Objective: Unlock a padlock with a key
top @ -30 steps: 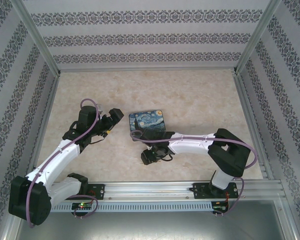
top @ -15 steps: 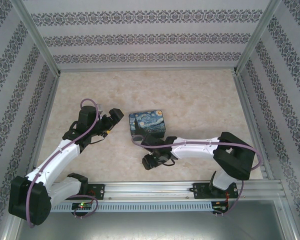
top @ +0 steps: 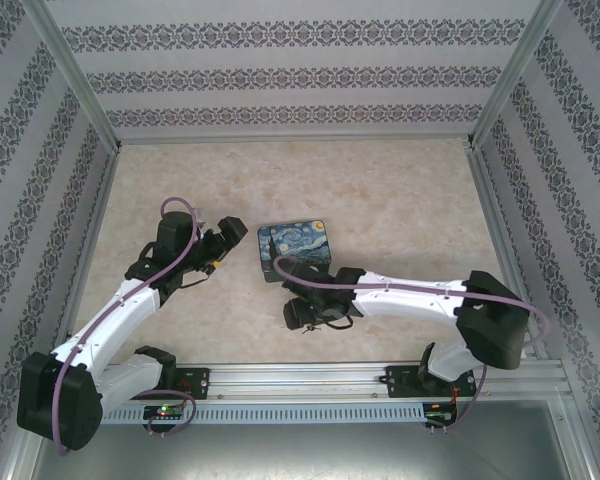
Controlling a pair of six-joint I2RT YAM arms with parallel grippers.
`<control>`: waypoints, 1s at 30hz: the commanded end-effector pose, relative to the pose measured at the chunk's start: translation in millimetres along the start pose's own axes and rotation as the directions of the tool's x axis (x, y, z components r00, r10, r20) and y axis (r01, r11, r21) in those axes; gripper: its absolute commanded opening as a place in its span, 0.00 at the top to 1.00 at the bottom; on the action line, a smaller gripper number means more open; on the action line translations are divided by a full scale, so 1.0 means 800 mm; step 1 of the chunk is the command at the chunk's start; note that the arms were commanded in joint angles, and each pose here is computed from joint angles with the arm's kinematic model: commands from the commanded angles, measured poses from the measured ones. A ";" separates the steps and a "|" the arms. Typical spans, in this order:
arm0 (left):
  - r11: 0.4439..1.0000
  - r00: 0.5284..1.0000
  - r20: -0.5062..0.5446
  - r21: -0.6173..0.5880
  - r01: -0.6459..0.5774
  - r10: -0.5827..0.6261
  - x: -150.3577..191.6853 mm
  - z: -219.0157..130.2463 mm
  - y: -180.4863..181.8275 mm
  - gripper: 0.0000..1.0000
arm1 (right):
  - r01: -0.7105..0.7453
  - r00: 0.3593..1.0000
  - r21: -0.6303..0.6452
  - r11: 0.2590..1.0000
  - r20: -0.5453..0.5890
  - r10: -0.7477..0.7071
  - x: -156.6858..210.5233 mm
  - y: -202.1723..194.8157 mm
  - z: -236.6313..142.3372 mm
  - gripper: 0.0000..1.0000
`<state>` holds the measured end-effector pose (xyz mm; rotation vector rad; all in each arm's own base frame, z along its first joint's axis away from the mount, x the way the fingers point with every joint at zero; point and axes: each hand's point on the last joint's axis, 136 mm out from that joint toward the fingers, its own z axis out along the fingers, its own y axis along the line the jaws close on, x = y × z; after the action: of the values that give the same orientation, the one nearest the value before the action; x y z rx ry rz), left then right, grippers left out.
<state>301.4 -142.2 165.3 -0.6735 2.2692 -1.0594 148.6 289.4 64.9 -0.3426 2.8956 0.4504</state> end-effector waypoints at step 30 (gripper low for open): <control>1.000 1.000 0.010 0.000 0.006 -0.006 -0.022 0.022 0.003 0.01 | -0.770 0.621 0.214 0.601 0.039 0.782 0.035 -0.028 0.030 0.36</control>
<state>312.8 -139.0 139.8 -0.7301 2.3223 -1.0252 132.8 262.5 27.7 1.0059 2.9432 0.2269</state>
